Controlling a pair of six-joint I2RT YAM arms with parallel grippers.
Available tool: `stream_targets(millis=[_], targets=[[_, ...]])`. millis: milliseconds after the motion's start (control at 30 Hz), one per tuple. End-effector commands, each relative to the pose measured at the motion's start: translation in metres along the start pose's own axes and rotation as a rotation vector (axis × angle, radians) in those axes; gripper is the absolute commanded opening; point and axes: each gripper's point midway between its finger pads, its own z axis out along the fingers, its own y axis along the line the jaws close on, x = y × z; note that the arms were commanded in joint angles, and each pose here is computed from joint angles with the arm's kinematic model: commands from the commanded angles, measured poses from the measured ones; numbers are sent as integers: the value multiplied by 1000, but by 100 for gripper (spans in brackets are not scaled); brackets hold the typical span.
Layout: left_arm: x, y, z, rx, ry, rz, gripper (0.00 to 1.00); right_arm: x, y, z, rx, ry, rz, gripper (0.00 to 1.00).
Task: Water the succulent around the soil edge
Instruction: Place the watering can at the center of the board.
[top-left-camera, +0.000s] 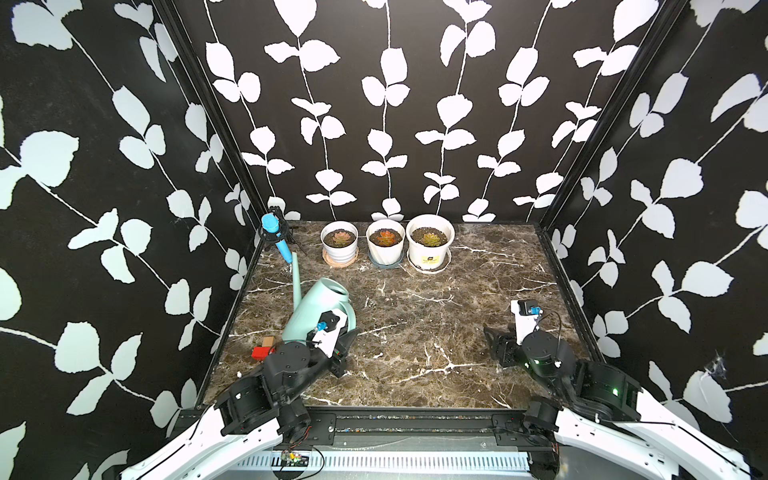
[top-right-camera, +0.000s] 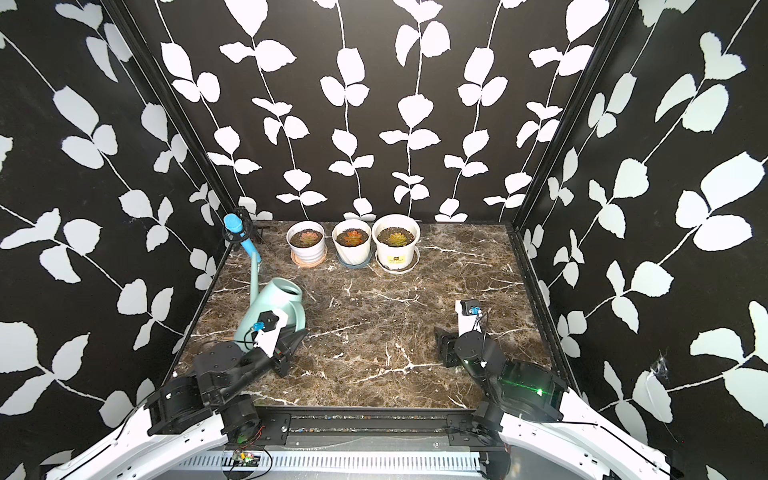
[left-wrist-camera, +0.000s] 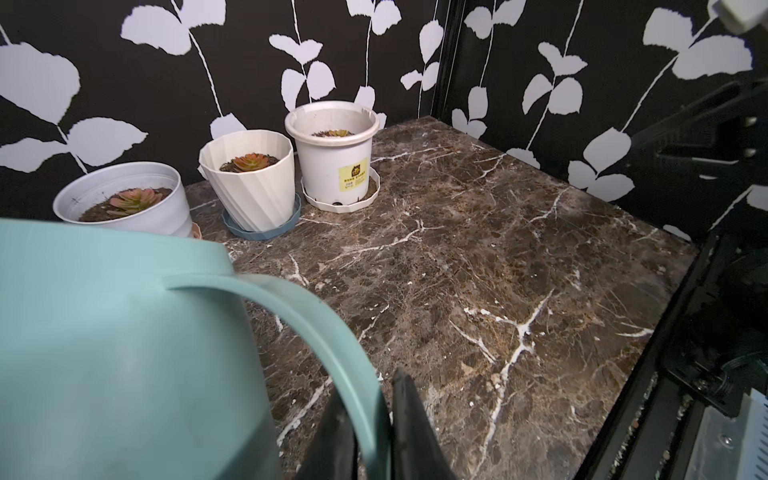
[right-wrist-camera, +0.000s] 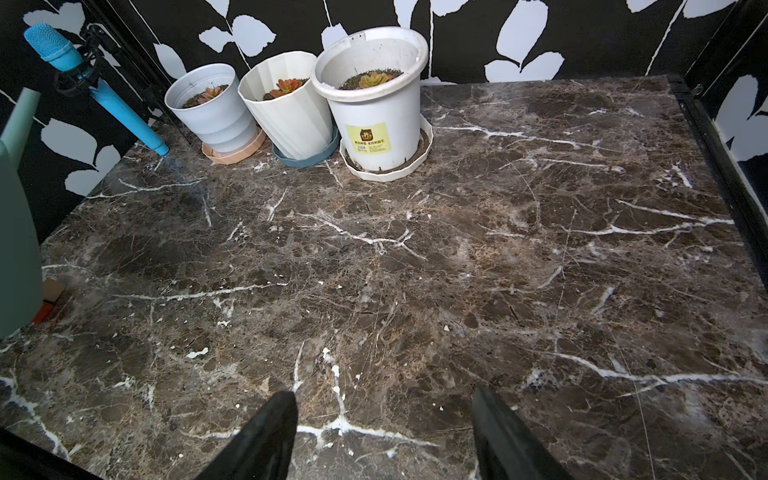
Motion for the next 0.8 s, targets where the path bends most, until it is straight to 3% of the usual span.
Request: stream_targets(millis=[0,233,433,767], targets=[[-22,2,-13,0,-55,24,0,-20,5,-3,-8,-62,5,69],[-41,-11,-26,90,-161,24,0,-22,8,-1,-11,-63,-13,70],[-46,-6,-39,87,-234,-20,0,-24,10,-1,-14,-69,-29,70],[-24,-11,-24,95,-69,-59,0,-26,16,2,-32,-65,-51,70]])
